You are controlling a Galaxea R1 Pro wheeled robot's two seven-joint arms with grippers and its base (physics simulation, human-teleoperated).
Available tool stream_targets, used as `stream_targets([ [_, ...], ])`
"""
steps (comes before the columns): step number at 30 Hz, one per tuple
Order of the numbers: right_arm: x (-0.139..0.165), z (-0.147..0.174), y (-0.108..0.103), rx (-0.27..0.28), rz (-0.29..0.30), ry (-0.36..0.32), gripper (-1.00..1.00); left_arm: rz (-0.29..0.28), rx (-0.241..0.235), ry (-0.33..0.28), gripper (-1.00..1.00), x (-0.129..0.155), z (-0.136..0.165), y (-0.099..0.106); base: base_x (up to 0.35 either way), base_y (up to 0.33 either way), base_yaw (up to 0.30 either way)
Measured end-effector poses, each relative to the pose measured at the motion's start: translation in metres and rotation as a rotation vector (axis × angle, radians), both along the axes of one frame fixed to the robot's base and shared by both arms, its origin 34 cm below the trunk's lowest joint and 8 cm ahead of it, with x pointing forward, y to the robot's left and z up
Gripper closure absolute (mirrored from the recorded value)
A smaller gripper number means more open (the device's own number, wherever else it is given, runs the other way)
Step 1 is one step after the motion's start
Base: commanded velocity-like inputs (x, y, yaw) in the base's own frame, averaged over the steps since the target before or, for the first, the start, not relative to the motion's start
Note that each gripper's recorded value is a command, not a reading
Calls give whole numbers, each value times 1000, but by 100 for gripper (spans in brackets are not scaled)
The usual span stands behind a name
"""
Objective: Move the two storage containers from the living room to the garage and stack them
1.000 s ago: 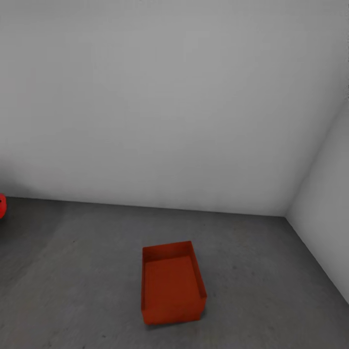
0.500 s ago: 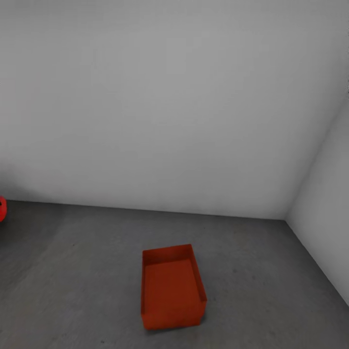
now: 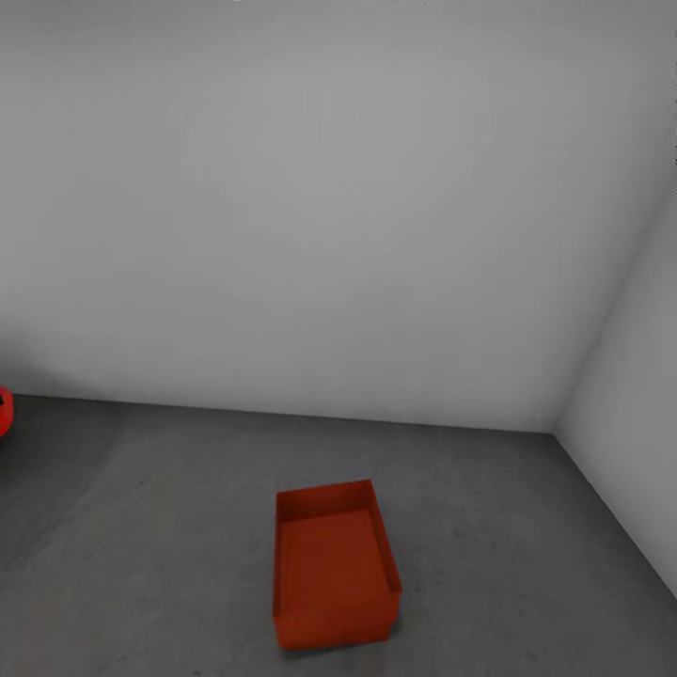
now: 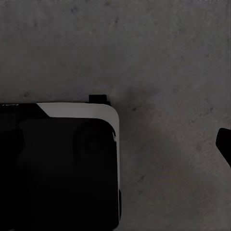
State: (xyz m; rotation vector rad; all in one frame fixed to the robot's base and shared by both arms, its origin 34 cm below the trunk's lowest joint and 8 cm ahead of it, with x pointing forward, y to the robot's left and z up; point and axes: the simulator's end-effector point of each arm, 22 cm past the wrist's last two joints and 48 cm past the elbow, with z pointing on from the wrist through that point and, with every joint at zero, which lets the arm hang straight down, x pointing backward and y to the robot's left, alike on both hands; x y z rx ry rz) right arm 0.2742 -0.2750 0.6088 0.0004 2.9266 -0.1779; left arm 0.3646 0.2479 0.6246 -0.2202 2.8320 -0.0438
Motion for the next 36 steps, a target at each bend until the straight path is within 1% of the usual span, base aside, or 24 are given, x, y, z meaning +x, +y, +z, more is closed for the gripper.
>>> stream_targets([
  [13, 5, 2, -3, -4, -2, -12, -100, 0, 0, -14, -100, 5, 3, 0, 0, 0, 0],
  [22, 5, 2, -4, -6, -2, -12, -100, 3, 2, -6, -100, 3, 3, 3, 0, 0, 0],
  [26, 5, 2, -3, -3, -2, -12, -100, 0, -2, 14, -100, -13, -1, -1, 0, 0, 0],
  [36, 5, 2, -7, -9, -3, -14, -100, -8, -30, 29, -100, -31, -5, -9, 0, 0, 0],
])
